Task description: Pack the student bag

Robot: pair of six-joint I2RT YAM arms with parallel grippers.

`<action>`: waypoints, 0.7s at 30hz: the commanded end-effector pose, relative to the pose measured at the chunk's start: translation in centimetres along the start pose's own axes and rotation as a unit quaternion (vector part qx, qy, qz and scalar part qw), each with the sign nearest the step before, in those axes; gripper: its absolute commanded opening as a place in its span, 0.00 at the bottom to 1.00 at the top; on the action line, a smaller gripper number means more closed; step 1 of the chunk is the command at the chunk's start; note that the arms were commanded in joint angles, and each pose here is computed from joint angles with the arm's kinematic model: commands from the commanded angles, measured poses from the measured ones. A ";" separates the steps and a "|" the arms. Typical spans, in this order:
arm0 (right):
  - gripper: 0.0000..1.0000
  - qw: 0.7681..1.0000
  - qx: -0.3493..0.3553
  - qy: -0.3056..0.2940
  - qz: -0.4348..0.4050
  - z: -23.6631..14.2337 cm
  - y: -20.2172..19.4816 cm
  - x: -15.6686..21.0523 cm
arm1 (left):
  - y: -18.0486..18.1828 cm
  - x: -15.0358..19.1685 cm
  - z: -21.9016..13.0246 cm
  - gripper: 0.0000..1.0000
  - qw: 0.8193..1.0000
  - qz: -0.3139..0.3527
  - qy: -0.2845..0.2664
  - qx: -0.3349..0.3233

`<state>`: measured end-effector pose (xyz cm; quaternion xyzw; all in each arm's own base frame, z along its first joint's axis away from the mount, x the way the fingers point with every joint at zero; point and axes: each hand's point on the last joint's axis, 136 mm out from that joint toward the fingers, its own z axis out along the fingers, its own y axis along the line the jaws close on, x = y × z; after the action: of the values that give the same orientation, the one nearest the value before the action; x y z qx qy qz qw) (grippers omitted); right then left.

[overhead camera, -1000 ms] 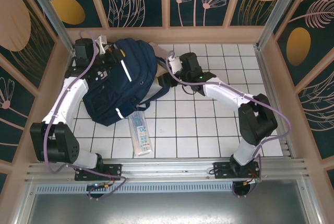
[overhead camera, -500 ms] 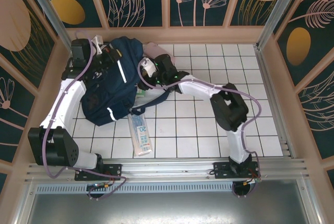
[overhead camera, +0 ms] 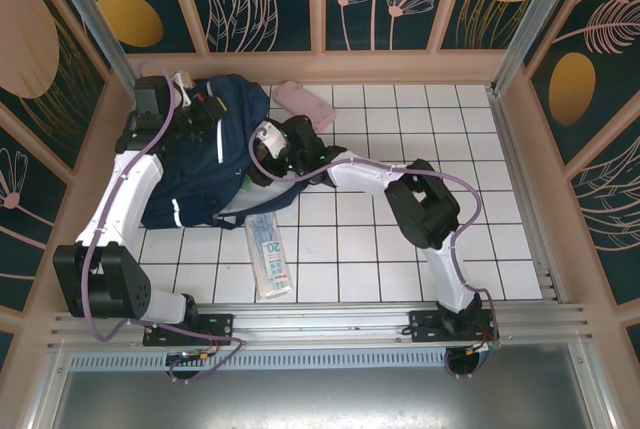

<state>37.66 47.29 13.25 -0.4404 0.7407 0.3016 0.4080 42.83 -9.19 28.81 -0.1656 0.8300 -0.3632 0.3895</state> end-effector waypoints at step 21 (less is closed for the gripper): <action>0.64 0.932 0.137 -0.055 0.330 -7.9 -17.9 1.0 | -6.1 -4.1 -4.8 0.00 0.988 0.083 -0.116 0.057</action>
<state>47.37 35.09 16.15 -0.1595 0.8276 0.3525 0.4067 42.26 -9.39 29.85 -0.1529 0.8263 -0.3580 0.4070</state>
